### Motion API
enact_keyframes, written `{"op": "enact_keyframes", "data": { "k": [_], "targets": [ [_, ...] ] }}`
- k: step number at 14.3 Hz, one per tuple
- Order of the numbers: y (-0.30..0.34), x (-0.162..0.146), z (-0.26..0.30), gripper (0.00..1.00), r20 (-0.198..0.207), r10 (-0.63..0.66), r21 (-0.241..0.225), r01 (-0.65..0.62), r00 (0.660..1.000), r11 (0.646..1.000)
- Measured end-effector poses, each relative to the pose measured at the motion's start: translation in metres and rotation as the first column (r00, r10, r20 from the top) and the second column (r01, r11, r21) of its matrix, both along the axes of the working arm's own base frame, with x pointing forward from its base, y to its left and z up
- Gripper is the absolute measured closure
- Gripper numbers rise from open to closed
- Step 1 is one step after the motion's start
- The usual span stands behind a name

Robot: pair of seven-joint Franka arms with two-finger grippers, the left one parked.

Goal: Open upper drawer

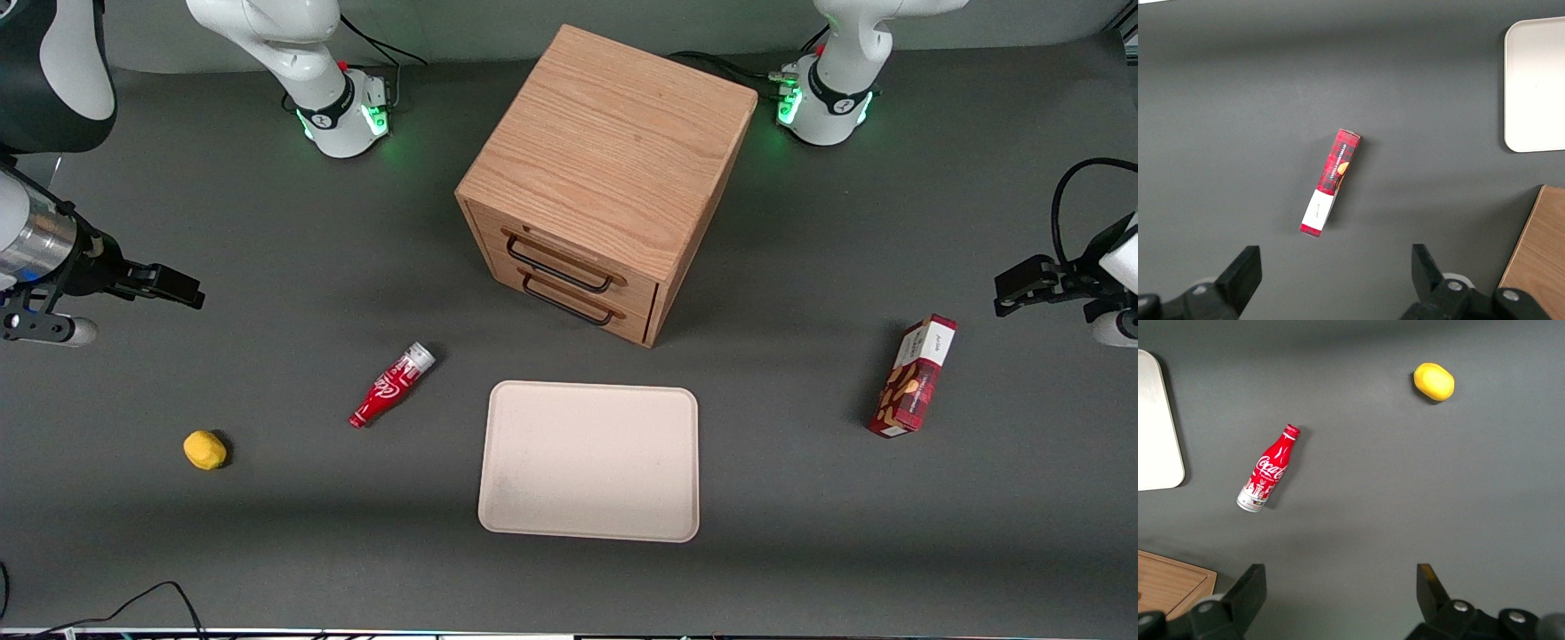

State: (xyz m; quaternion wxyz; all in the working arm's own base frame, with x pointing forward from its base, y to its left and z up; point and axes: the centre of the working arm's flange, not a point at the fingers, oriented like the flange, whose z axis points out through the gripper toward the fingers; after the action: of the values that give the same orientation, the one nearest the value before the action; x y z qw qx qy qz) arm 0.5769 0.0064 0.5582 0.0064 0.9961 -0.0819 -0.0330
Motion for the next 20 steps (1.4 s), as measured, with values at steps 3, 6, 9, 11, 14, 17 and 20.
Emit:
{"op": "enact_keyframes", "data": {
  "k": [3,6,9,11,14,17,20],
  "targets": [
    [0.0,0.001,-0.001,0.0,0.003,0.0,0.001,0.0,1.0,1.0],
    [0.013,0.007,-0.004,0.0,0.022,0.096,0.011,-0.096,0.995,0.995],
    [0.107,0.008,-0.006,0.0,0.043,0.285,0.04,-0.286,0.958,0.957],
    [0.187,0.0,-0.007,0.0,0.084,0.389,0.067,-0.395,0.917,0.916],
    [0.267,-0.015,-0.012,0.0,0.132,0.498,0.101,-0.511,0.857,0.853],
    [0.338,-0.042,-0.024,0.0,0.15,0.599,0.151,-0.617,0.787,0.772],
    [0.408,-0.079,-0.033,0.0,0.179,0.701,0.149,-0.723,0.691,0.675]
  ]
}}
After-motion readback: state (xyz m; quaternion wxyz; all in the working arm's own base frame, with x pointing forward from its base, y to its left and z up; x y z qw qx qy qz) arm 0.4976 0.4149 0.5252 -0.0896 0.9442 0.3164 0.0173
